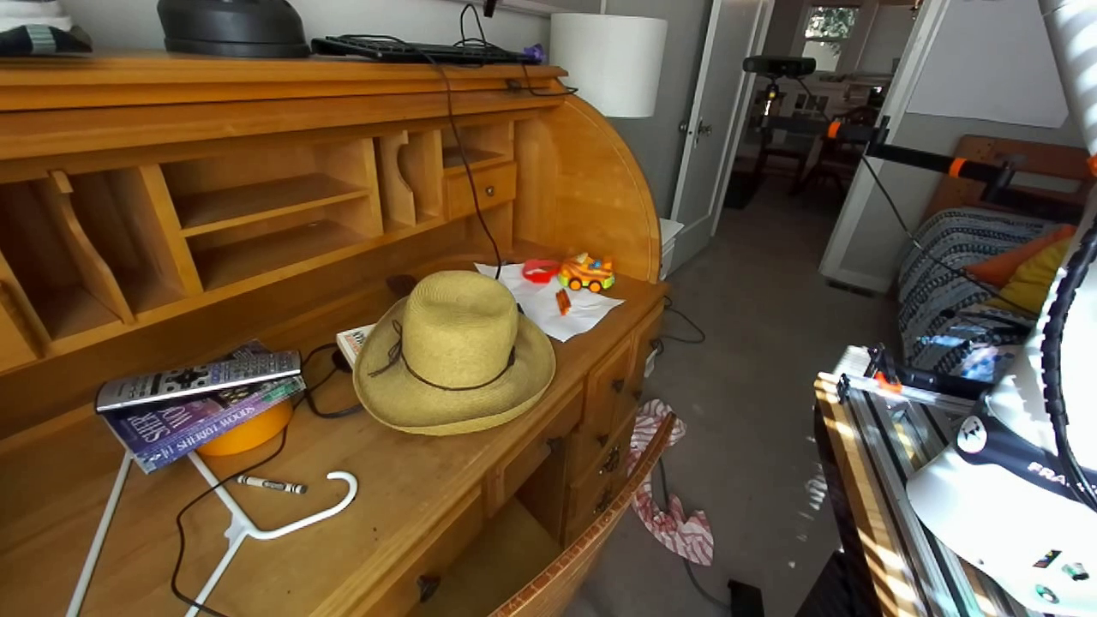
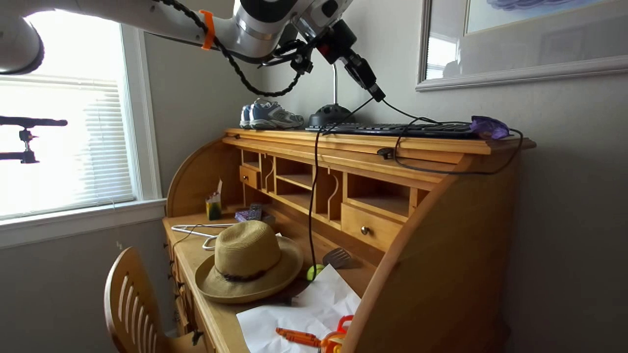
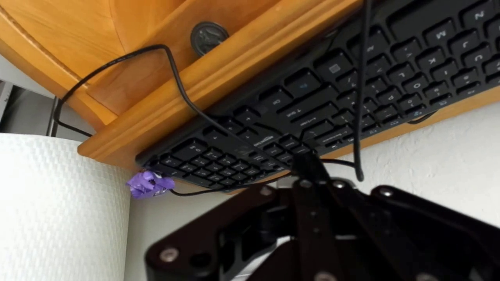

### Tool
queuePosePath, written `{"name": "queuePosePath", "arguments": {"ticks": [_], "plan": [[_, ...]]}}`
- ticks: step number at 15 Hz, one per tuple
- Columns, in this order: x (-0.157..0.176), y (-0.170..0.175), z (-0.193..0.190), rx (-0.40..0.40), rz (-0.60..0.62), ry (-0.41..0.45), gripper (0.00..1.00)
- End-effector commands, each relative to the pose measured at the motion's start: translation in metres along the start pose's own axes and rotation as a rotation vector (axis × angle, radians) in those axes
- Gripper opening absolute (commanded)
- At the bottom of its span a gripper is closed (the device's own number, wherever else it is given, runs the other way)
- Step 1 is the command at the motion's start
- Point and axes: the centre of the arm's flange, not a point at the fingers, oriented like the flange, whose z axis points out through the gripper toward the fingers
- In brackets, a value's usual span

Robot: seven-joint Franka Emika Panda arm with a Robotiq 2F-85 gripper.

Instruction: Press one key on the keyboard.

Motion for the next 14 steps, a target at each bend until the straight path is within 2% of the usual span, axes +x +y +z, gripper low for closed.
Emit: {"name": "queuePosePath", "arguments": {"ticks": [1,6,7,14], "plan": [[0.014,-0.003,0.02,0.048,0.019,0.007,0.0],[0.014,-0.003,0.036,0.041,0.024,0.021,0.0],[0.002,0.004,0.025,0.029,0.018,0.013,0.01],[0.0,-0.001,0.034,0.042,0.007,0.017,0.0]]}}
